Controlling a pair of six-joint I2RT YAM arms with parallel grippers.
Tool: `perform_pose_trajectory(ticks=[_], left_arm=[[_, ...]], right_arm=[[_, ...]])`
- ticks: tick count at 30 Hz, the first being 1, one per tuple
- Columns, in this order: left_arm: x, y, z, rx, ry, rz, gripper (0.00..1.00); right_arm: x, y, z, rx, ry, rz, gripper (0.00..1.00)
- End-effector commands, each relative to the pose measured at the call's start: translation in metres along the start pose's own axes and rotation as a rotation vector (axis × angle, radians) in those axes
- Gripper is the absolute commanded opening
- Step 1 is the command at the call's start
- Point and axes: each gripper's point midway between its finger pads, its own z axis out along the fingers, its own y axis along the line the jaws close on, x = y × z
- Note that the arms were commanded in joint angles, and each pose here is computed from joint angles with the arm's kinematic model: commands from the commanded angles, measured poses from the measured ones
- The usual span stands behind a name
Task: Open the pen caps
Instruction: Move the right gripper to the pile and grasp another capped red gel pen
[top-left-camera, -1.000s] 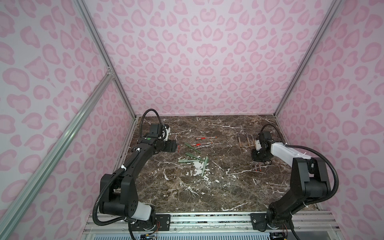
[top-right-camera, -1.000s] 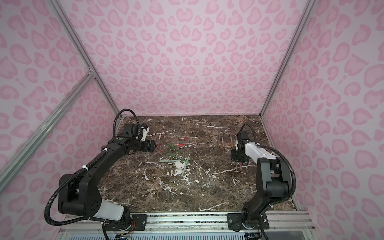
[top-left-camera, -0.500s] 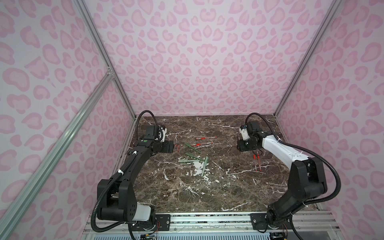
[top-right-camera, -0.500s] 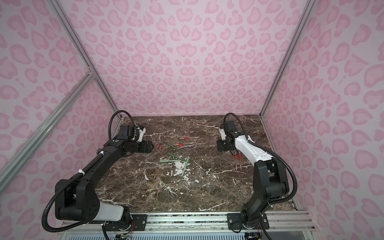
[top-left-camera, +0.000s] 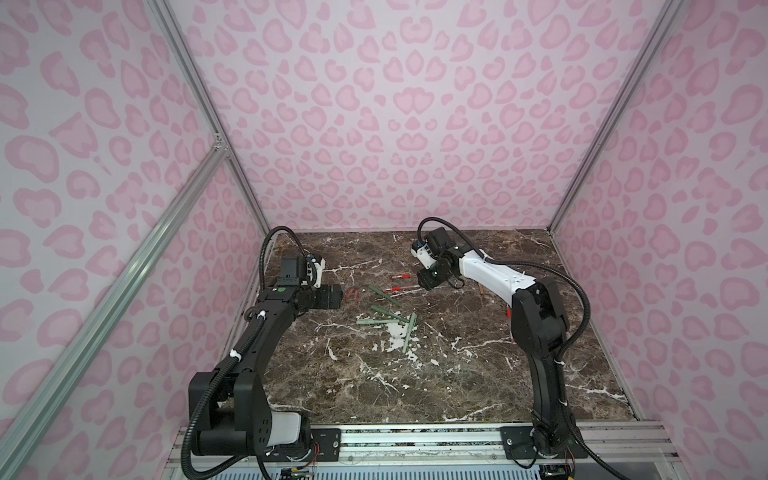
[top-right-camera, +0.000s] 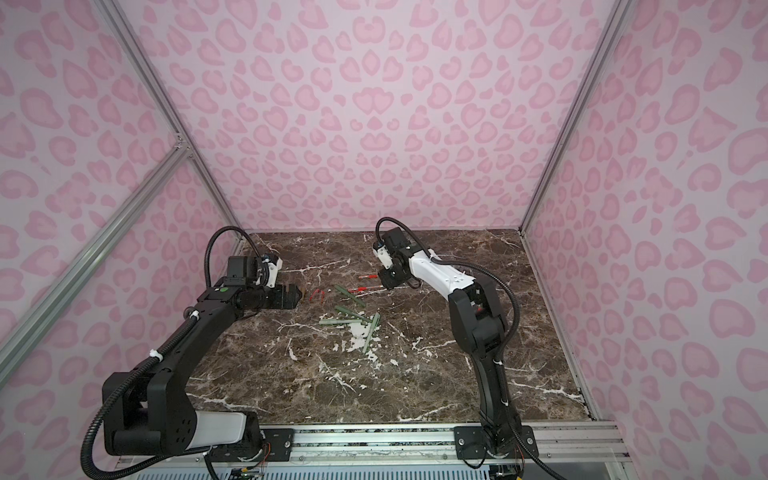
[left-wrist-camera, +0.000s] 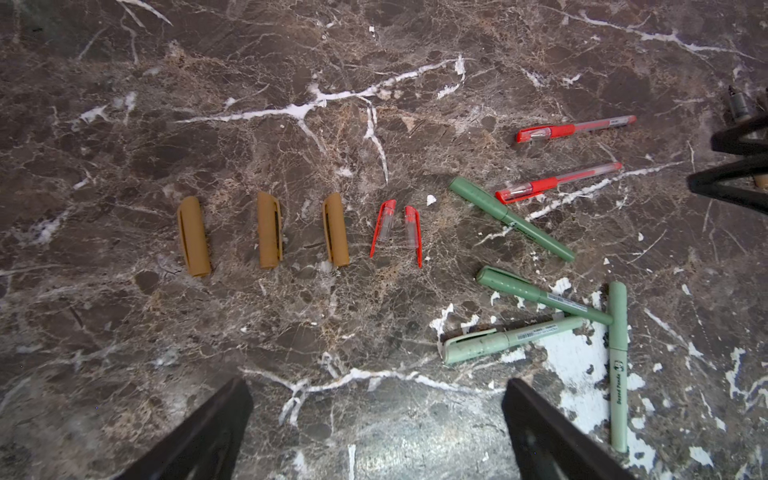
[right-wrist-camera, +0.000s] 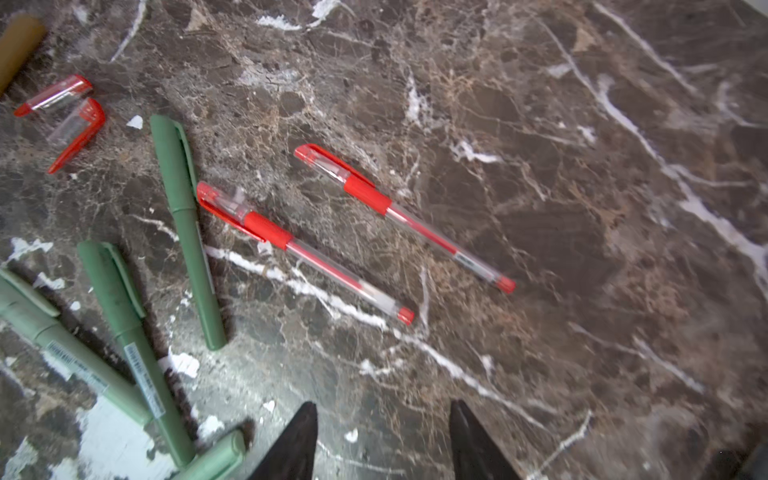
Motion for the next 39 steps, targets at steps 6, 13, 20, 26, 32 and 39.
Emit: perform_pose_trajectory(ticks=[6, 13, 20, 26, 32, 39], left_arm=[[-0.007, -0.001, -0.002, 0.019, -0.027, 0.012, 0.97], [-0.007, 0.0, -0.001, 0.02, -0.022, 0.004, 0.98], [-0.008, 0.0, 0.0, 0.021, -0.02, 0.001, 0.98], [-0.008, 0.001, 0.0, 0.021, -0.02, -0.001, 0.98], [-0.009, 0.001, 0.0, 0.019, -0.022, 0.0, 0.98], [-0.01, 0.001, 0.0, 0.021, -0.021, -0.006, 0.98]], right_arm=[[-0.011, 0.017, 0.041, -0.033, 0.085, -0.077, 0.54], [-0.019, 0.023, 0.062, -0.063, 0.069, -0.057, 0.53], [-0.015, 0.029, 0.074, -0.082, 0.084, -0.073, 0.47], [-0.003, 0.03, 0.079, -0.086, 0.117, -0.085, 0.41], [0.012, 0.034, 0.079, -0.074, 0.16, -0.127, 0.32], [0.021, 0.039, 0.074, -0.076, 0.181, -0.165, 0.19]])
